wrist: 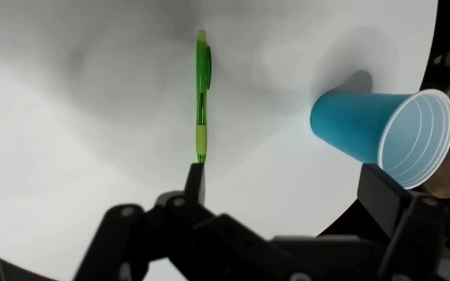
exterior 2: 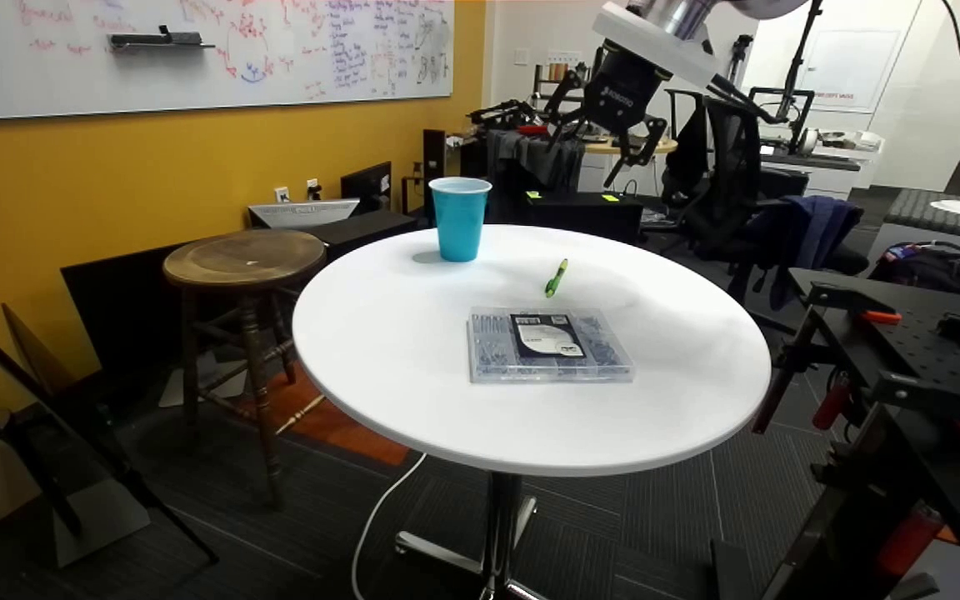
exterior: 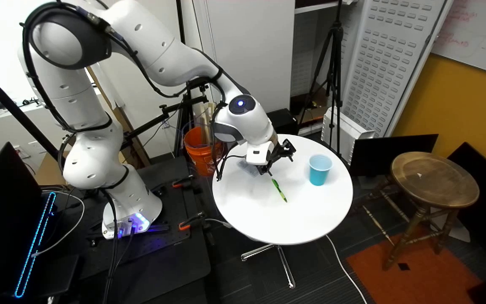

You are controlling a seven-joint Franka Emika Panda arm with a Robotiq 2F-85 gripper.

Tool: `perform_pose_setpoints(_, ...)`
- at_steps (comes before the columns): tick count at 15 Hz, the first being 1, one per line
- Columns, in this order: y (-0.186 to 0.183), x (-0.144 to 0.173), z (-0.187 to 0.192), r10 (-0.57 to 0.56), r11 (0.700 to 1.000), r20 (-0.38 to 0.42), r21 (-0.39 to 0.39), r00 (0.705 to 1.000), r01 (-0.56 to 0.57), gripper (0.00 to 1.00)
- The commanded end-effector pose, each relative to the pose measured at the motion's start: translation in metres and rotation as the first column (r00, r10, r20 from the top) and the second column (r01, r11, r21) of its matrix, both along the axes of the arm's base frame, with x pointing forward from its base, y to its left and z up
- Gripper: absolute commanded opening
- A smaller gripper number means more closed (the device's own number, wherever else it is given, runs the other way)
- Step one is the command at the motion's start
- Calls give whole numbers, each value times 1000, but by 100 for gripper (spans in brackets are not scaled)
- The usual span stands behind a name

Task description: Put the pen in the cup

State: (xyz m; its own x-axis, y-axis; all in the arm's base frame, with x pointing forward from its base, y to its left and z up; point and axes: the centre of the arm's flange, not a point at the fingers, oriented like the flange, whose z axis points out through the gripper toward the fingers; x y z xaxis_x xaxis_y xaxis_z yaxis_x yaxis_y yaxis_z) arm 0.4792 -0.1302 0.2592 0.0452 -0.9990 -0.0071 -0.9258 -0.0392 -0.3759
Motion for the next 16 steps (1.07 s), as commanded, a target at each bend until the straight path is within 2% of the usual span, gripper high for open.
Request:
perform_pose_setpoints(1,-30,25,-31,-41,998,-51,44,998,43,100)
perform_pose_setpoints(6,-45,32,-67,-57,996,-157,53,986,66,100)
perform_pose_setpoints(8,-43,33,-71,-40,998,-169,42,985,48,100)
perform_pose_setpoints(13,-21,42,-65,39,998,-168,-51,985,-48,100)
perform_pose_setpoints(16,-14,46,-68,58,996,-190,-56,980,-70,100)
